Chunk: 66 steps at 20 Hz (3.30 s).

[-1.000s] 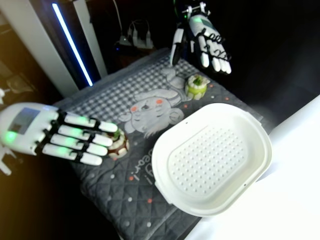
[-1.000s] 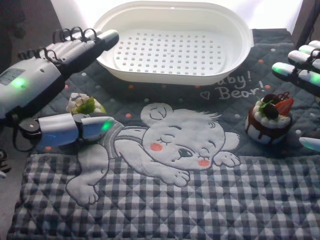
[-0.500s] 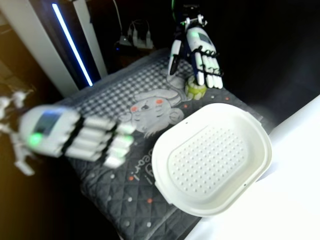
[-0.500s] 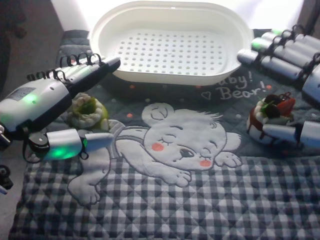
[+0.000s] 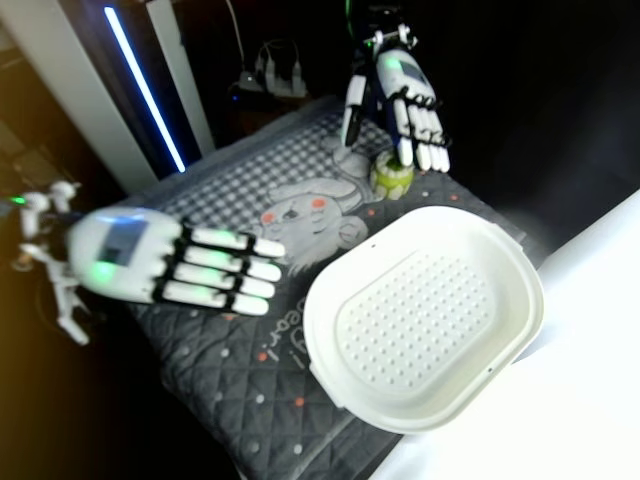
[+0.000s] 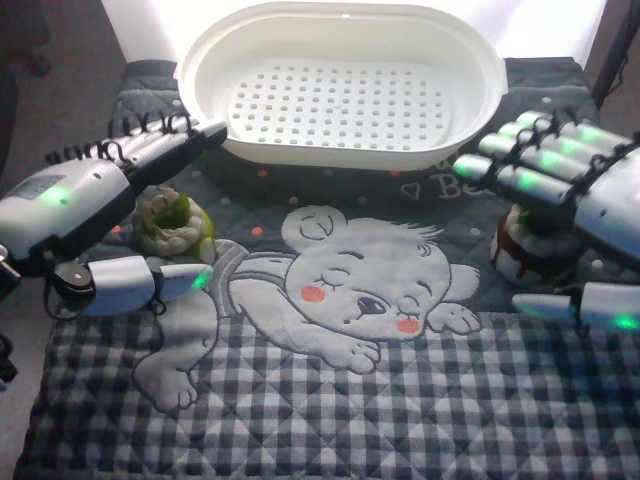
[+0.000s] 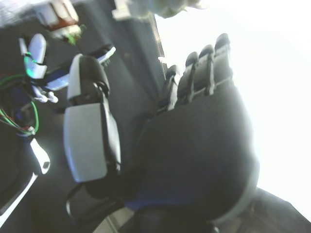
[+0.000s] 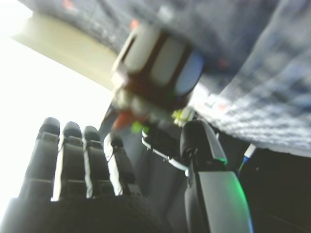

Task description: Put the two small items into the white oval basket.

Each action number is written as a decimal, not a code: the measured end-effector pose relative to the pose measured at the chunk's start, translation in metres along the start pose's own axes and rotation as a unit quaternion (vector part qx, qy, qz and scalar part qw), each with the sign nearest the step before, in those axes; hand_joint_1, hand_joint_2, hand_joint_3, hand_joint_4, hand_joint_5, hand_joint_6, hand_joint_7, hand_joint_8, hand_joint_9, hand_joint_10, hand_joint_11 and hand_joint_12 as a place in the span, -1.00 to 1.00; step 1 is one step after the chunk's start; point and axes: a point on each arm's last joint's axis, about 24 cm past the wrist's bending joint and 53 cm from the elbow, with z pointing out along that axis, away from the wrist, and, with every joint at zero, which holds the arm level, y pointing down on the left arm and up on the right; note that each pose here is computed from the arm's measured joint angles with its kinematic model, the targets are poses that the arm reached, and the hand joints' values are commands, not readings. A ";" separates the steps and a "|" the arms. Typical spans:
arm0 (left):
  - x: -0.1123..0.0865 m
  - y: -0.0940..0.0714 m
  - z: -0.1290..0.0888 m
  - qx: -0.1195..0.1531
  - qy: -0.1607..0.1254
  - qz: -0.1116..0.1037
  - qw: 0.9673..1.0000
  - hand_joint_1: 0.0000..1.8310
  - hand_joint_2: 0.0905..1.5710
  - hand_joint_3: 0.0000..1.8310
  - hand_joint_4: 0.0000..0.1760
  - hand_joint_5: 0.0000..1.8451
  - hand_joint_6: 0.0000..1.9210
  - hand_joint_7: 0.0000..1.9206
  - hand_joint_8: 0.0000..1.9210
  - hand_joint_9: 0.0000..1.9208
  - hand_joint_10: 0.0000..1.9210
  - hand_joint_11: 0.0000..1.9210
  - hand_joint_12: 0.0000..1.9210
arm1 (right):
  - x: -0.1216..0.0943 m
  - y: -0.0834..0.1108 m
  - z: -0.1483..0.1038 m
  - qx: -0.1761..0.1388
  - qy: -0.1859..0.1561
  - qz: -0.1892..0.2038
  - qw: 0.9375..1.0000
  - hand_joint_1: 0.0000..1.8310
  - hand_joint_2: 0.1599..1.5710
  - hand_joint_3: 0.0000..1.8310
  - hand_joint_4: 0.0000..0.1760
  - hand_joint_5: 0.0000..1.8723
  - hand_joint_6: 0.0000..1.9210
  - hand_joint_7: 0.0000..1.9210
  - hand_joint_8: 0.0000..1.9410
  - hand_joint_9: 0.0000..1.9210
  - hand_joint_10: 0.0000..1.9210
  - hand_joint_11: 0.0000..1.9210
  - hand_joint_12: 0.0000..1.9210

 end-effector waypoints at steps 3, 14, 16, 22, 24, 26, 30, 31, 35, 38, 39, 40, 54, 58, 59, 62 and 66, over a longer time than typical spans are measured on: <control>0.018 0.009 0.003 -0.016 0.025 -0.004 1.000 0.09 0.40 -1.00 -0.24 -0.81 -0.99 -0.86 -0.99 -0.85 -0.96 -1.00 -0.14 | 0.008 -0.005 0.001 0.008 0.013 0.000 1.000 -0.20 0.38 -1.00 -0.50 -1.00 -1.00 -1.00 -1.00 -1.00 -1.00 -1.00 -1.00; 0.023 0.021 0.007 -0.030 0.024 -0.023 0.999 0.38 0.65 -1.00 -1.00 -0.29 0.51 -0.48 0.71 -0.36 0.84 -0.39 1.00 | 0.006 -0.009 0.001 0.014 0.012 0.003 1.000 0.17 0.64 -1.00 -1.00 -0.36 0.65 -0.17 0.94 0.01 0.99 0.14 1.00; 0.020 0.019 0.005 -0.028 0.024 -0.020 0.999 0.24 0.69 -0.99 -1.00 -0.30 0.57 -0.50 0.79 -0.46 0.97 -0.43 1.00 | 0.006 -0.009 0.001 0.015 0.013 0.002 1.000 0.21 0.15 -0.10 -1.00 -0.40 0.88 -0.24 0.93 0.06 1.00 0.21 1.00; -0.007 -0.014 0.008 0.025 -0.004 0.006 1.000 0.19 0.71 -1.00 -1.00 -0.35 0.57 -0.44 0.85 -0.43 1.00 -0.33 1.00 | -0.014 -0.006 -0.006 0.007 -0.009 -0.009 1.000 0.21 0.26 -0.27 -1.00 -0.47 0.85 -0.25 0.85 0.02 1.00 0.15 1.00; -0.031 -0.037 0.014 0.061 -0.040 0.010 0.997 0.19 0.72 -1.00 -1.00 -0.40 0.59 -0.43 0.89 -0.31 1.00 -0.13 1.00 | -0.044 -0.002 -0.002 0.001 -0.051 -0.004 0.999 0.31 0.17 -0.27 -1.00 -0.39 0.79 -0.16 0.86 0.19 1.00 0.29 1.00; -0.037 -0.052 0.019 0.083 -0.044 0.019 0.995 0.37 0.69 -0.99 -1.00 -0.40 0.65 -0.51 0.75 -0.36 0.90 -0.15 1.00 | -0.059 0.005 0.003 -0.010 -0.069 -0.010 0.997 0.29 0.28 -0.43 -1.00 -0.40 0.60 -0.20 0.78 0.09 1.00 0.21 1.00; -0.087 -0.073 0.058 0.107 -0.095 0.034 0.989 0.39 0.68 -0.99 -1.00 -0.44 0.69 -0.44 0.70 -0.34 0.82 -0.35 1.00 | -0.090 0.023 0.046 -0.034 -0.108 -0.015 0.993 0.25 0.67 -0.98 -1.00 -0.43 0.65 -0.37 0.73 -0.04 1.00 0.06 1.00; -0.096 -0.075 0.068 0.104 -0.100 0.037 0.989 0.39 0.68 -0.99 -1.00 -0.45 0.71 -0.45 0.72 -0.36 0.82 -0.43 1.00 | -0.096 0.025 0.057 -0.029 -0.109 -0.028 0.993 0.19 0.76 -0.99 -1.00 -0.52 0.79 -0.46 0.83 -0.21 1.00 -0.10 1.00; -0.113 -0.087 0.116 0.093 -0.096 0.047 0.990 0.38 0.70 -0.98 -1.00 -0.45 0.80 -0.47 0.75 -0.41 0.82 -0.45 1.00 | -0.135 0.045 0.090 -0.030 -0.137 -0.071 0.988 -1.00 -0.05 0.58 -0.15 -1.00 -0.99 -1.00 -0.99 -1.00 -0.97 -1.00 -0.56; -0.109 -0.090 0.147 0.081 -0.084 0.048 0.992 0.22 0.66 -1.00 -1.00 -0.30 0.62 -0.39 0.67 -0.55 0.85 -0.51 1.00 | -0.141 0.048 0.118 -0.027 -0.138 -0.069 0.988 -1.00 -0.22 0.89 -0.06 -1.00 -1.00 -1.00 -1.00 -1.00 -1.00 -1.00 -0.62; -0.106 -0.089 0.155 0.074 -0.077 0.048 0.993 0.22 0.65 -1.00 -1.00 -0.28 0.53 -0.38 0.72 -0.48 0.95 -0.41 1.00 | -0.133 0.045 0.127 -0.019 -0.127 -0.062 0.990 -1.00 -0.22 0.90 -0.06 -1.00 -1.00 -1.00 -1.00 -1.00 -1.00 -1.00 -0.62; -0.102 -0.088 0.162 0.068 -0.072 0.047 0.994 0.23 0.66 -1.00 -1.00 -0.33 0.51 -0.35 0.79 -0.39 0.99 -0.25 1.00 | -0.125 0.043 0.132 -0.015 -0.114 -0.058 0.992 -1.00 -0.22 0.90 -0.06 -1.00 -1.00 -1.00 -1.00 -1.00 -1.00 -1.00 -0.62; -0.084 -0.048 0.166 0.006 -0.032 0.024 0.999 -0.33 0.25 -1.00 0.99 -1.00 -1.00 -1.00 -1.00 -1.00 -1.00 -1.00 -1.00 | -0.106 0.037 0.139 0.002 -0.076 -0.045 0.996 -0.14 0.42 -1.00 -1.00 -0.79 -0.89 -0.66 -0.94 -0.89 -0.39 -1.00 0.57; -0.106 -0.041 0.142 0.010 -0.053 0.030 0.998 -0.46 0.16 -1.00 0.34 -1.00 -1.00 -1.00 -1.00 -1.00 -1.00 -1.00 -1.00 | -0.131 0.025 0.105 0.013 -0.090 -0.061 0.994 -0.46 0.31 -1.00 -0.90 -1.00 -1.00 -1.00 -1.00 -1.00 -1.00 -1.00 0.19; -0.110 -0.042 0.137 0.011 -0.057 0.027 0.998 -0.40 0.19 -1.00 0.87 -1.00 -1.00 -1.00 -1.00 -1.00 -1.00 -1.00 -1.00 | -0.137 0.025 0.097 0.011 -0.095 -0.069 0.993 -0.46 0.33 -1.00 -0.85 -1.00 -1.00 -1.00 -1.00 -1.00 -1.00 -1.00 0.43; -0.130 -0.062 0.099 0.053 -0.088 0.044 0.994 -0.24 0.26 -0.99 1.00 -1.00 -1.00 -1.00 -1.00 -1.00 -1.00 -1.00 -1.00 | -0.147 0.051 0.067 -0.021 -0.107 -0.107 0.988 -0.49 0.39 -0.98 -0.45 -1.00 -1.00 -1.00 -1.00 -1.00 -1.00 -1.00 -0.23; -0.153 -0.057 0.040 0.073 -0.126 0.063 0.987 -0.38 0.43 -0.96 1.00 -1.00 -1.00 -1.00 -1.00 -1.00 -1.00 -1.00 -1.00 | -0.167 0.066 0.027 -0.036 -0.128 -0.146 0.980 -0.58 0.47 -0.98 -0.12 -1.00 -1.00 -1.00 -1.00 -1.00 -1.00 -1.00 0.42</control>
